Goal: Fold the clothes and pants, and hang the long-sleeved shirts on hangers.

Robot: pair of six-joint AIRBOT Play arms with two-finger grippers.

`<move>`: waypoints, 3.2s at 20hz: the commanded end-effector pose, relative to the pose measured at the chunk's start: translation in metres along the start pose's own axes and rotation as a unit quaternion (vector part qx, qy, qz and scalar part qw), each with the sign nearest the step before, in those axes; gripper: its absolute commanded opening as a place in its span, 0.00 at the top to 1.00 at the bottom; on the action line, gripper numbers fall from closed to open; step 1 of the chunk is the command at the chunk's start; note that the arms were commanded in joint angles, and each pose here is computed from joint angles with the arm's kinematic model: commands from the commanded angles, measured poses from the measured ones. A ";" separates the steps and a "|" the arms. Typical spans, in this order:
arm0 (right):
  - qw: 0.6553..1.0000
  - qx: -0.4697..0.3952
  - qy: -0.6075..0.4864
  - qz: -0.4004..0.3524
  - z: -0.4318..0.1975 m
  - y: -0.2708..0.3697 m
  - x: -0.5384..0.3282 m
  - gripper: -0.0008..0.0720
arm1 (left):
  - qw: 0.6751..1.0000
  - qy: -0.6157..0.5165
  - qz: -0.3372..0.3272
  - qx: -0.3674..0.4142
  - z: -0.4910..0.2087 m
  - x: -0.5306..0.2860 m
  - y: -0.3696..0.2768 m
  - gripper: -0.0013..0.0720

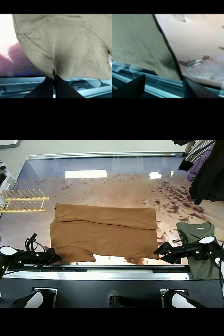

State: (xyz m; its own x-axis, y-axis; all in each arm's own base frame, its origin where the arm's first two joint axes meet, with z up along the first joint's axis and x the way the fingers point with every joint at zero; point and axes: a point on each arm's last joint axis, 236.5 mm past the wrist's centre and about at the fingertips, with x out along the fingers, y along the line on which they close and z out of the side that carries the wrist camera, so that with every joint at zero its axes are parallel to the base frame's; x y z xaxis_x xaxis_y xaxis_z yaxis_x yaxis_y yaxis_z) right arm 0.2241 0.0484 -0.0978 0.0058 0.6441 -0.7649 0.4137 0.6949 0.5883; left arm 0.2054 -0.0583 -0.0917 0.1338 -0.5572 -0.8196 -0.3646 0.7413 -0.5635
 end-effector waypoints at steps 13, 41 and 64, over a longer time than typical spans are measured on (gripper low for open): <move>0.998 -0.050 -0.038 0.011 -0.038 0.041 -0.041 0.95 | 0.999 0.008 0.027 -0.029 -0.015 -0.079 -0.032 0.96; 0.956 -0.158 -0.235 -0.073 0.198 0.114 -0.036 0.95 | 0.998 0.006 0.000 0.070 0.241 -0.016 -0.101 0.96; 0.987 -0.149 -0.062 -0.007 0.181 0.080 -0.006 0.07 | 0.938 -0.212 0.170 0.214 0.248 -0.181 -0.170 0.34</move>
State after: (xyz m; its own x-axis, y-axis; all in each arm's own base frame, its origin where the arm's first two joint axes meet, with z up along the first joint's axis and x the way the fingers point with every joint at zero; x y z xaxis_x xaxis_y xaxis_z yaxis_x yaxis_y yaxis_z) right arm 0.4212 0.0224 -0.0781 0.1590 0.5948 -0.7880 0.1695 0.7699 0.6153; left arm 0.4742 0.0120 0.1169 0.4469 -0.1484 -0.8822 -0.0542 0.9798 -0.1923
